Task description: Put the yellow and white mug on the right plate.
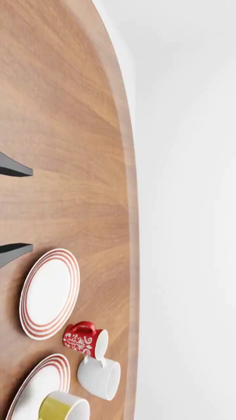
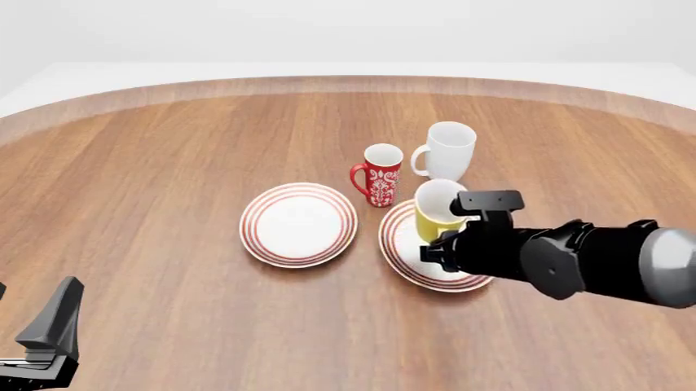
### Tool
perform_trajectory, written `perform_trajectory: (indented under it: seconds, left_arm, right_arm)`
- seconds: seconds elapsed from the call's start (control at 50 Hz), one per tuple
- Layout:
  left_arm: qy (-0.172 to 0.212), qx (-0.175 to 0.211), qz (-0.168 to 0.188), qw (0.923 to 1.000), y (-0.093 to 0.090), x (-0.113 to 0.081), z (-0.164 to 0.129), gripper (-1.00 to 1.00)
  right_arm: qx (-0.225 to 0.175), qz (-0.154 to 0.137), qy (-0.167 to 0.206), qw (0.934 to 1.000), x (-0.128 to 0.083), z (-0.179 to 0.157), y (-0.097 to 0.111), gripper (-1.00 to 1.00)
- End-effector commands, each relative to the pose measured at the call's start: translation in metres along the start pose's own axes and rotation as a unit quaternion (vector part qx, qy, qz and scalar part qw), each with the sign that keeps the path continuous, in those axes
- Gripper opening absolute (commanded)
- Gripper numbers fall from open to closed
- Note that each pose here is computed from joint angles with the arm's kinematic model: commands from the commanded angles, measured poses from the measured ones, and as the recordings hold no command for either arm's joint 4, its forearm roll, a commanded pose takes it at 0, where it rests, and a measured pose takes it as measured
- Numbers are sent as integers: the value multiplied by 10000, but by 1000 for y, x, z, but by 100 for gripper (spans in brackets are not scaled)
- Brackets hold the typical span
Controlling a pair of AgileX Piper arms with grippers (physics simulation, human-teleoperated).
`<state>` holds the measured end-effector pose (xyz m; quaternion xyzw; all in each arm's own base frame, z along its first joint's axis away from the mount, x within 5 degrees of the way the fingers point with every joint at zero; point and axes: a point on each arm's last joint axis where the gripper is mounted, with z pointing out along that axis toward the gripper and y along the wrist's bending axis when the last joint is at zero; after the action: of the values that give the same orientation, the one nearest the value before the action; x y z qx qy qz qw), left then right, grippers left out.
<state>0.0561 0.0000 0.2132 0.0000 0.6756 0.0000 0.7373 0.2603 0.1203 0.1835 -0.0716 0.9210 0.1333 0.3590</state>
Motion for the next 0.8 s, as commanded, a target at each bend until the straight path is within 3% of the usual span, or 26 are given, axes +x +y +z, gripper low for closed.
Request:
perform_trajectory:
  seconds: [0.02, 0.54, 0.56, 0.8]
  left_arm:
    - [0, 0, 0, 10000, 0, 0, 0, 100]
    - [0, 0, 0, 10000, 0, 0, 0, 100]
    - [0, 0, 0, 10000, 0, 0, 0, 100]
    - [0, 0, 0, 10000, 0, 0, 0, 100]
  right_arm:
    - [58, 45, -44, 10000, 3, 6, -7, -100]
    - [117, 78, -60, 9999, 3, 15, -12, -100]
    - [124, 76, -45, 9999, 4, 16, -12, 100]
    - [99, 77, -42, 9999, 4, 14, -10, 100]
